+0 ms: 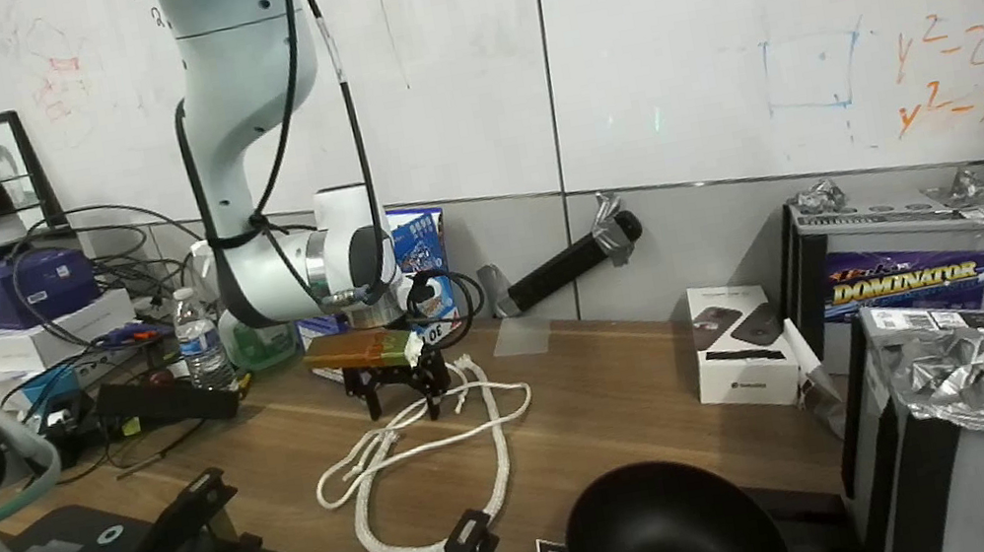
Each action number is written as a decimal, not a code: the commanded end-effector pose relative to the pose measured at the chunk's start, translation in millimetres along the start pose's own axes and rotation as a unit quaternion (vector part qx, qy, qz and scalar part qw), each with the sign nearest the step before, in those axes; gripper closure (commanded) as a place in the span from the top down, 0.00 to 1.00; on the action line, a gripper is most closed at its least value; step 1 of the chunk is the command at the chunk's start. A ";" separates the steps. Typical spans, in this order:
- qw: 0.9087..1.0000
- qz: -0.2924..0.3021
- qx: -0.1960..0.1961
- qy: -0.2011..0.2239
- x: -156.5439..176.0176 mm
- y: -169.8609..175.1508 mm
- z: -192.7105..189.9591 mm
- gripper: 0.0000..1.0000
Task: Pick up the white ropes from the counter and put them in the box
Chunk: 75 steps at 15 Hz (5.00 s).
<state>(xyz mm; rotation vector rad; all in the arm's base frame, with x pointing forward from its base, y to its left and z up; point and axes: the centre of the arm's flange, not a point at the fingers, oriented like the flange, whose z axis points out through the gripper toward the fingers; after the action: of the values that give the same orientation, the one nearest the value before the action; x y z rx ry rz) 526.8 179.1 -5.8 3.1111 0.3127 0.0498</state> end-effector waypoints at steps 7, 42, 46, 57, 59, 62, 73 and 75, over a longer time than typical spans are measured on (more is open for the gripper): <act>1.000 -0.007 -0.011 0.005 7.5 0.9 1.7 0.66; 0.998 -0.008 -0.033 -0.054 64.7 -129.4 -348.0 0.04; 0.999 0.001 -0.026 -0.029 87.2 -169.0 -397.1 0.03; 0.993 0.065 -0.062 0.080 172.6 -178.6 -428.1 0.03; 0.988 0.083 -0.081 0.102 190.8 -162.6 -427.9 0.03; 0.982 0.104 -0.102 0.125 210.7 -145.3 -432.8 0.03; 0.980 0.130 -0.124 0.080 203.4 -138.0 -416.8 0.02; 0.986 0.123 -0.110 0.037 194.0 -138.6 -398.4 0.03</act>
<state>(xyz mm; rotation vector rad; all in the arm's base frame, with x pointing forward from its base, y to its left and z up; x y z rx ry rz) 676.5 352.7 406.9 2.8716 -0.0820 0.3267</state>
